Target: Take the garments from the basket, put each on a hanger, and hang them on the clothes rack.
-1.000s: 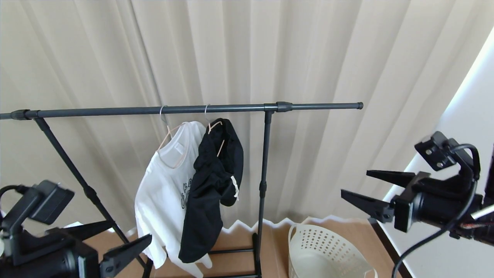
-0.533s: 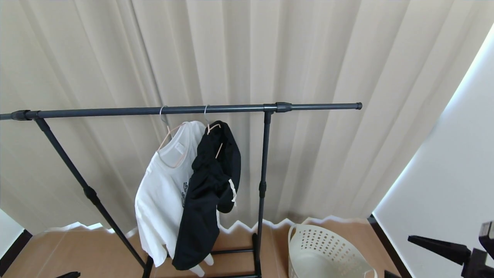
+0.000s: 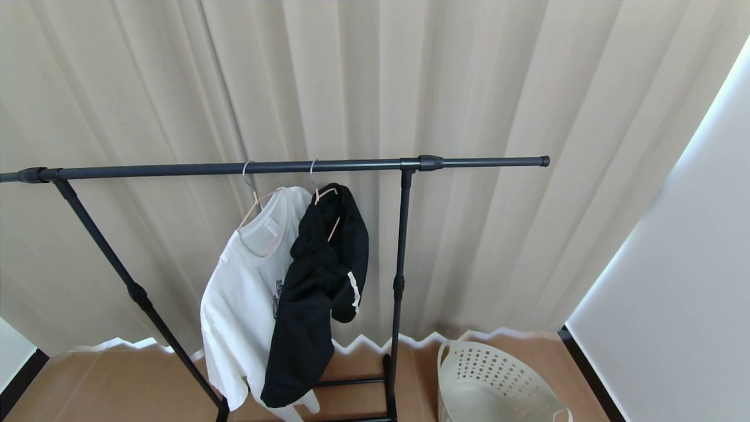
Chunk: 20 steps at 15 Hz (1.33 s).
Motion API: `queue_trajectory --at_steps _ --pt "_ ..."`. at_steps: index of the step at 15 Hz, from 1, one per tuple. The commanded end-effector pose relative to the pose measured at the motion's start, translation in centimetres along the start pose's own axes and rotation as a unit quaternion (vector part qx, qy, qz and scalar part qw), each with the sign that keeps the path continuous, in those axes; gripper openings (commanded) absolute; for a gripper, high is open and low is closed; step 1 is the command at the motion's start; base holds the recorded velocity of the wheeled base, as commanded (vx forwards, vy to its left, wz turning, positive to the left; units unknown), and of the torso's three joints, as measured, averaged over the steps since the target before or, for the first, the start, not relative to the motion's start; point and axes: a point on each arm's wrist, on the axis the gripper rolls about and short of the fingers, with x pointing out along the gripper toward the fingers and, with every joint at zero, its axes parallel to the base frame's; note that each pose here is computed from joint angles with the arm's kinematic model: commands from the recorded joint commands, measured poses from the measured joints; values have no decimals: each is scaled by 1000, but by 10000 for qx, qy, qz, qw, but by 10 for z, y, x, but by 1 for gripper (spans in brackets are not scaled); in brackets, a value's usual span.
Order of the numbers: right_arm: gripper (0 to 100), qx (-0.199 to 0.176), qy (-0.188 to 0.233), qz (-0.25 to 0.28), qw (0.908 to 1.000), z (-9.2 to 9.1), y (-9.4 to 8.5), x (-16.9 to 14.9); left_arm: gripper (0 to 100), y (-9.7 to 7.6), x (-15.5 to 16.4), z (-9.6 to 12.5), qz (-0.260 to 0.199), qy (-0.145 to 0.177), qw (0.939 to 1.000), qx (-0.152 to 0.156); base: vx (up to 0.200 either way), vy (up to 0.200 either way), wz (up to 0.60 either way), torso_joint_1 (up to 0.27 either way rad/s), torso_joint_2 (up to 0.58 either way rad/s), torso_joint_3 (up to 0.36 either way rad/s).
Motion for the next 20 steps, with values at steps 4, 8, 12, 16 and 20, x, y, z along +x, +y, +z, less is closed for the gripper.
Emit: queue_trajectory --at_steps 4,8,12,16,20 --pt "100 116 -1335 -977 9862 -11 0 -20 100 -4 -12 -5 812 -816 9933 74 0 0 0 0 0 0" --pt "100 360 -1905 -1681 9665 -16 4 -28 100 -7 -17 -8 1121 -1235 9859 140 0 0 0 0 0 0" --pt "100 518 -2181 -2547 9407 -19 9 -31 100 -8 -18 -7 768 -1311 9883 -106 0 0 0 0 0 0" --pt "100 604 -2353 -2153 9458 -20 10 -31 100 -8 -17 -7 771 -1317 9882 -89 0 0 0 0 0 0" --pt "100 575 -2353 -2168 9457 -19 10 -31 100 -8 -17 -7 771 -1317 9882 -89 0 0 0 0 0 0"
